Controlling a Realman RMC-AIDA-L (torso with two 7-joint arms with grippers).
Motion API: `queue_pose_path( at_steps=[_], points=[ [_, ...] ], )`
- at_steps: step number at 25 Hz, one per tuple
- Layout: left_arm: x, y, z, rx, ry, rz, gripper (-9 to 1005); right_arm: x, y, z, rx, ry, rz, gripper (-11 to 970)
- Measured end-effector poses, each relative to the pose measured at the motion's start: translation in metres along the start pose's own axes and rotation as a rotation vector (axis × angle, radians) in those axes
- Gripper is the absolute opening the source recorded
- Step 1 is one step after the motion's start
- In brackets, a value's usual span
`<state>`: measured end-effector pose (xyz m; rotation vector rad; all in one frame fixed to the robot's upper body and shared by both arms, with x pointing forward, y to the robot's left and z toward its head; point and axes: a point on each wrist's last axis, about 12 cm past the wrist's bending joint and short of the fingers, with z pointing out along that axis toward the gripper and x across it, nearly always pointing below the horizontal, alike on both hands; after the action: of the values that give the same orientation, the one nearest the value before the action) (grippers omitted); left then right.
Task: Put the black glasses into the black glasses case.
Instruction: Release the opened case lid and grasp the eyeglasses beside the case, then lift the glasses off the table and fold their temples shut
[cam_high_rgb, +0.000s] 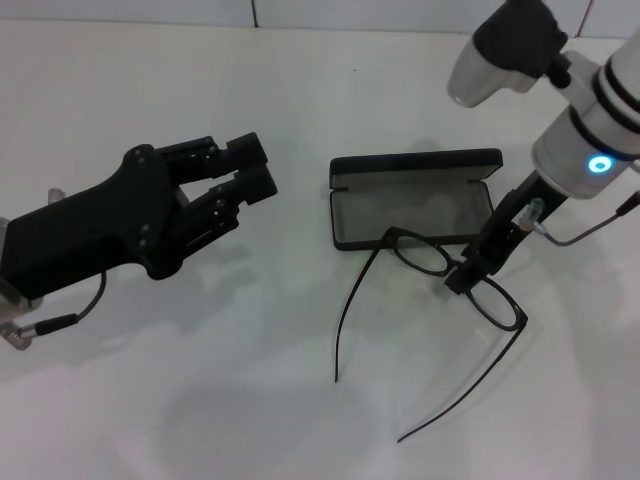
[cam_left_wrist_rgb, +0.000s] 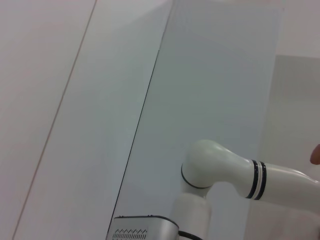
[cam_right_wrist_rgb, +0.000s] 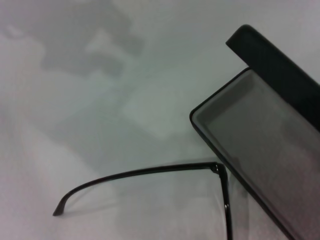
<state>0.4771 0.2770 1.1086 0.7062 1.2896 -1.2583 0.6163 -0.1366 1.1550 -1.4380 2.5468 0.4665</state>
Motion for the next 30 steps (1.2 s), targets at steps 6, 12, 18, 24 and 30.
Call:
queue_pose_path(
  at_steps=[6,12,18,24,30],
  points=[
    [0.0,0.0,0.0,0.0,0.002,0.0,320,-0.004,0.002,0.003,-0.006,-0.024,-0.004,475],
    [0.004,0.0,-0.001,-0.016,0.002,-0.007,320,-0.005,0.005,0.007,-0.018,-0.026,-0.008,465],
    [0.007,0.001,-0.004,-0.024,0.002,-0.024,320,-0.003,0.005,0.009,-0.021,-0.02,0.001,389],
    [0.007,0.001,-0.004,-0.025,0.002,-0.019,320,-0.003,0.007,0.011,-0.015,-0.004,-0.001,202],
    [0.007,0.001,-0.005,-0.026,0.002,-0.019,320,0.0,0.012,0.007,-0.01,-0.027,-0.03,117]
  ],
)
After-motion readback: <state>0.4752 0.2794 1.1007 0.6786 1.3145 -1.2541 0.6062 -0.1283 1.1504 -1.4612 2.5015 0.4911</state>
